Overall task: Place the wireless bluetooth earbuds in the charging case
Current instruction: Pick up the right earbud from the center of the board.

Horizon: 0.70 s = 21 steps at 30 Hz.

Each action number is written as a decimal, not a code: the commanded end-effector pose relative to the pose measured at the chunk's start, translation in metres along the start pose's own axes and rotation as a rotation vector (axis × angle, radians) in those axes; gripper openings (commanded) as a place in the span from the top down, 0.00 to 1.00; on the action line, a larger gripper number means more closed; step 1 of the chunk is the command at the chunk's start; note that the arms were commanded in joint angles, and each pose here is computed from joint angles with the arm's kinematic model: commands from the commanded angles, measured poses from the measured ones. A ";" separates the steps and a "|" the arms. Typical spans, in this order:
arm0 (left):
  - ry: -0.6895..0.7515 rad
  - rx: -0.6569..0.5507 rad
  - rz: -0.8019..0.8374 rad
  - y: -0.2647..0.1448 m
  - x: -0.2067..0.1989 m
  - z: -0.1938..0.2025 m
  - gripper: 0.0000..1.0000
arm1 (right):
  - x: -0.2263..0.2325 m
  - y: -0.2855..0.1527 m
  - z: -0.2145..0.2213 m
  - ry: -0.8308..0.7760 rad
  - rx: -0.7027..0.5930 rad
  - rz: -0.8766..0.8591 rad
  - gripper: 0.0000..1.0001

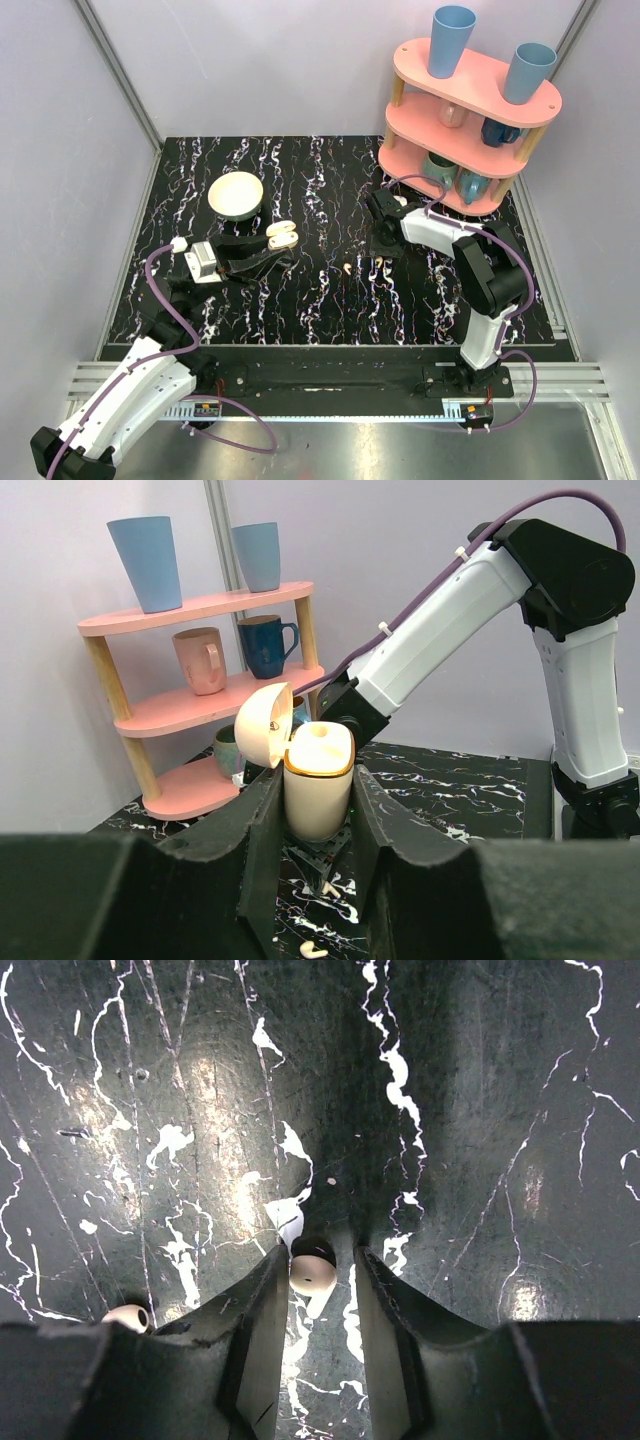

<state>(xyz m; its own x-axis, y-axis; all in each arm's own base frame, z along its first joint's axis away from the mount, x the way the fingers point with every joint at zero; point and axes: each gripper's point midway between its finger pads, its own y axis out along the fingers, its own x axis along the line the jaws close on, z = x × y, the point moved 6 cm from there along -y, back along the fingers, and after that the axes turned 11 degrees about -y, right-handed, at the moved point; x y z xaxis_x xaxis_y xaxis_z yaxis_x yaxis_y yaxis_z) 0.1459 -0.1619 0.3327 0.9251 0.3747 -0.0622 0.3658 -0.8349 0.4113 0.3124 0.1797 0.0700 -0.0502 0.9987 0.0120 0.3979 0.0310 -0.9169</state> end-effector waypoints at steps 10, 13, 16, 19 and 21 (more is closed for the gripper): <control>0.023 -0.019 0.004 0.001 0.001 -0.002 1.00 | 0.008 0.005 -0.001 -0.061 0.010 -0.010 0.63; 0.023 -0.020 0.006 0.001 0.001 -0.002 1.00 | 0.008 0.004 -0.001 -0.060 0.013 -0.008 0.62; 0.025 -0.020 0.006 0.001 0.001 -0.003 1.00 | 0.007 0.001 -0.001 -0.062 0.011 -0.008 0.56; 0.024 -0.019 0.005 0.001 0.001 -0.002 1.00 | 0.006 -0.002 -0.002 -0.061 0.003 -0.005 0.54; 0.021 -0.019 0.005 0.001 0.001 -0.002 1.00 | 0.007 -0.003 -0.002 -0.062 0.002 -0.006 0.54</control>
<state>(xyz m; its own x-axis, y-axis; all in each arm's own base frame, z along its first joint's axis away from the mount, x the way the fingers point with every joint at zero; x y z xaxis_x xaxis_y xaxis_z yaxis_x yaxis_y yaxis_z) 0.1467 -0.1624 0.3318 0.9248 0.3747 -0.0654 0.3675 -0.8358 0.4080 0.3149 0.1833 0.0696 -0.0938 0.9956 0.0012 0.3997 0.0388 -0.9158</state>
